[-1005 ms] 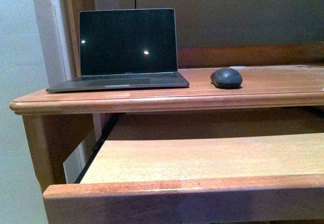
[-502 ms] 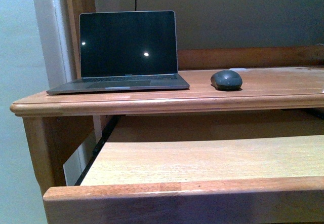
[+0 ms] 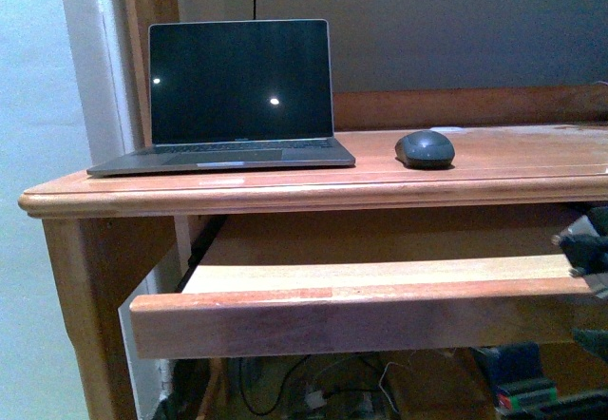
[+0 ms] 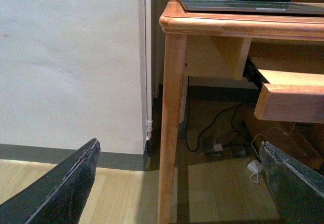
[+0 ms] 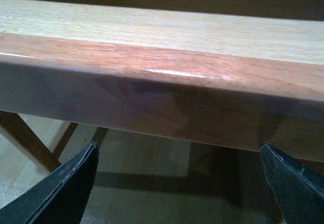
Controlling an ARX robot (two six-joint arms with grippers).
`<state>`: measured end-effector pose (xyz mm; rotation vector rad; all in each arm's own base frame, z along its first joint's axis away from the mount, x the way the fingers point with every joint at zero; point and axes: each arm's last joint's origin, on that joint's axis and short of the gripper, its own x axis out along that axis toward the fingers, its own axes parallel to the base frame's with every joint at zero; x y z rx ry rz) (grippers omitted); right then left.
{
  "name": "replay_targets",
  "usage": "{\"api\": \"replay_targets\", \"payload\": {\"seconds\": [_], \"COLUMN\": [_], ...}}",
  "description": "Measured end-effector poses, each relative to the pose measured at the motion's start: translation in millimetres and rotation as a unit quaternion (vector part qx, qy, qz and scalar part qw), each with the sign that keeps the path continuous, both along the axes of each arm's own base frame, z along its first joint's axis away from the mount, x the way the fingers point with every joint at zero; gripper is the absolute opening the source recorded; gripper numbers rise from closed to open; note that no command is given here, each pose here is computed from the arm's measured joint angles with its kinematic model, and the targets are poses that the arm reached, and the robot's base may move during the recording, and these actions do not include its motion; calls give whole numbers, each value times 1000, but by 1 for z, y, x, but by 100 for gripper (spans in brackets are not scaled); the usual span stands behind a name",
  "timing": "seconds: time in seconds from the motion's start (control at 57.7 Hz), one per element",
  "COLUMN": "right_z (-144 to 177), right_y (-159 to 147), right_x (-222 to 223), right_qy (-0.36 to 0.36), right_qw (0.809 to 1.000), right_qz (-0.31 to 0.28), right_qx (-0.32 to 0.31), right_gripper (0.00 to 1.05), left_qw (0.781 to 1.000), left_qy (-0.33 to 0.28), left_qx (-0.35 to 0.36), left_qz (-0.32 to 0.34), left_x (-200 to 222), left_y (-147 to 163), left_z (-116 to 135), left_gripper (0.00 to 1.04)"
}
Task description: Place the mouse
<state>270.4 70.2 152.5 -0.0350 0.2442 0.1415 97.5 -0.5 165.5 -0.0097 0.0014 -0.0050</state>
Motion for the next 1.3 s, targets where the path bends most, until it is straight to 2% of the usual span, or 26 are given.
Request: {"api": "replay_targets", "payload": {"seconds": [0.485, 0.606, 0.762, 0.883, 1.091, 1.299], "right_z": [9, 8, 16, 30, 65, 63], "right_y": [44, 49, 45, 27, -21, -66], "right_x": [101, 108, 105, 88, 15, -64], "right_qy": [-11, -5, -1, 7, -21, -28], "right_qw": [998, 996, 998, 997, 992, 986], "right_qz": [-54, -80, -68, -62, -60, -65], "right_qx": [-26, -27, 1, 38, 107, 151], "right_gripper": [97, 97, 97, 97, 97, 97], "left_qw": [1000, 1000, 1000, 1000, 1000, 1000], "left_qy": [0, 0, 0, 0, 0, 0], "left_qx": [0, 0, 0, 0, 0, 0], "left_qz": [0, 0, 0, 0, 0, 0], "left_x": [0, 0, 0, 0, 0, 0], "left_y": [0, 0, 0, 0, 0, 0], "left_z": [0, 0, 0, 0, 0, 0], "left_gripper": [97, 97, 97, 97, 97, 97]}}
